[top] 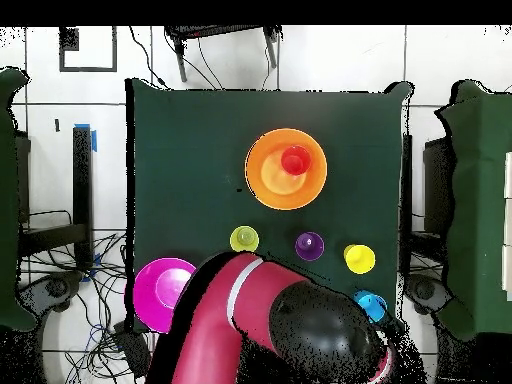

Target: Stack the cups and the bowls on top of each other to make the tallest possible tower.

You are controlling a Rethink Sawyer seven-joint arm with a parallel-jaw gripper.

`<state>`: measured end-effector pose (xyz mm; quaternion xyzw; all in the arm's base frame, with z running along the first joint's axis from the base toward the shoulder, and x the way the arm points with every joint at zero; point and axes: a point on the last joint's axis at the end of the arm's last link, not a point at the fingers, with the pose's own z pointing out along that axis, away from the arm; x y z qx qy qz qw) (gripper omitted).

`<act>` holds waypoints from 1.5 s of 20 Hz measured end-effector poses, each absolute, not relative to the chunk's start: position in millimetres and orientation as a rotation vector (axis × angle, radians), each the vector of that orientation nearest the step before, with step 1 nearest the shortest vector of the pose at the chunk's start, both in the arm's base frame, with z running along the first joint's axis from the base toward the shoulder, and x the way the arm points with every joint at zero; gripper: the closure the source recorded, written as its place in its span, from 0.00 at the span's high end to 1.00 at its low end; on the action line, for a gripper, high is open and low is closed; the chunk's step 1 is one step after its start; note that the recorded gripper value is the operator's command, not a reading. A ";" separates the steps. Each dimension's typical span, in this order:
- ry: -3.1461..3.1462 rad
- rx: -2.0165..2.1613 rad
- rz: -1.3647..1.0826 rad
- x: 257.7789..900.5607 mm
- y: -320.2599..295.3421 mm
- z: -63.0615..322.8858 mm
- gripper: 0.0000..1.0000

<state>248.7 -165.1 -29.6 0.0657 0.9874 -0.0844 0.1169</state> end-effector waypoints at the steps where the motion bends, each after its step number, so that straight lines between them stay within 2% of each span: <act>1: 2.881 0.199 -0.254 251.8 -167.9 -34.3 0.00; 5: 2.840 0.218 -0.271 262.5 -176.8 -50.4 0.00; 30: 2.950 0.001 -0.226 274.6 -193.4 -49.8 0.00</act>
